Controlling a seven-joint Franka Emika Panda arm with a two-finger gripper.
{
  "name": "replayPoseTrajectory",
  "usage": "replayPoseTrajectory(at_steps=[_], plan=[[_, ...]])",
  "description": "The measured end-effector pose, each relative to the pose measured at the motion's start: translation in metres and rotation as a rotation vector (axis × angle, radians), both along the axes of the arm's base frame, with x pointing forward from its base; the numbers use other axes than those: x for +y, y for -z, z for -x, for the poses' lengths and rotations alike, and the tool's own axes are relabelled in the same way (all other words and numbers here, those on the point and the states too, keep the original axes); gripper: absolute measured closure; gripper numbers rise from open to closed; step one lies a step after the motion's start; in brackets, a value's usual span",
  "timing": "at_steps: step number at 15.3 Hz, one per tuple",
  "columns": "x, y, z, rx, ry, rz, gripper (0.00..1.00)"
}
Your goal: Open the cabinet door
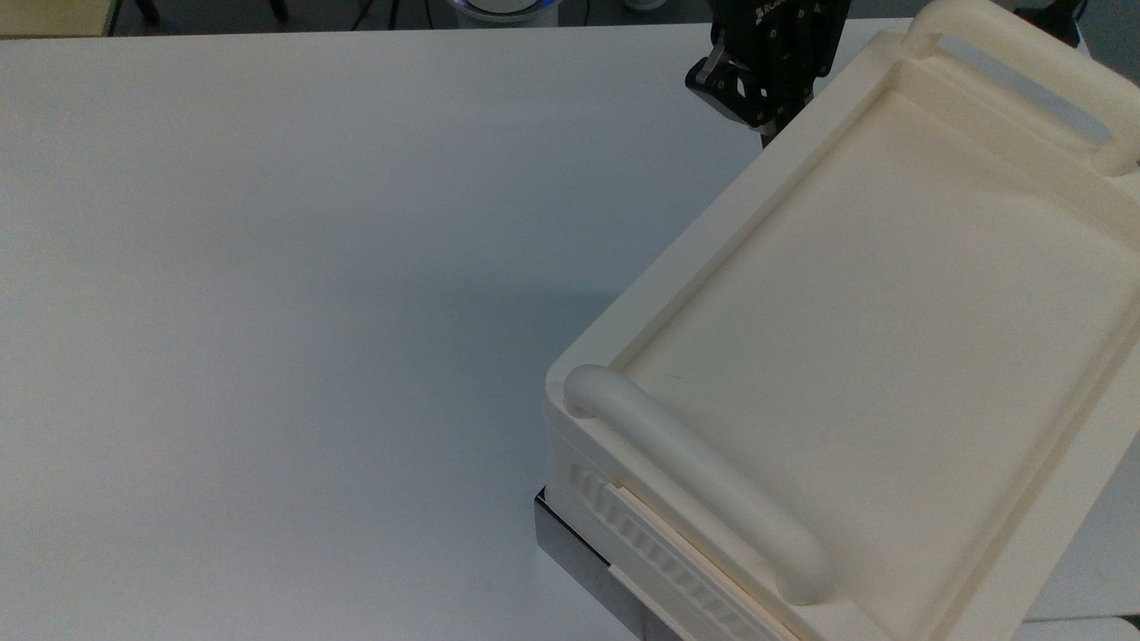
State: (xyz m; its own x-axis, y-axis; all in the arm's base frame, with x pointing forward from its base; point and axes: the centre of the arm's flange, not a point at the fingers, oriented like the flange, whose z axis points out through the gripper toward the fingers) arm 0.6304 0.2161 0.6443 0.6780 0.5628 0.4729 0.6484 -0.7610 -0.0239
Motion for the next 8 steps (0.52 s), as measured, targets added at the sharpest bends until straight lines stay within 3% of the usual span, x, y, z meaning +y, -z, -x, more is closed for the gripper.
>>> replayPoseTrajectory(at_steps=[8], plan=[[-0.038,-0.001,0.014,0.105,0.049,0.008,0.86]])
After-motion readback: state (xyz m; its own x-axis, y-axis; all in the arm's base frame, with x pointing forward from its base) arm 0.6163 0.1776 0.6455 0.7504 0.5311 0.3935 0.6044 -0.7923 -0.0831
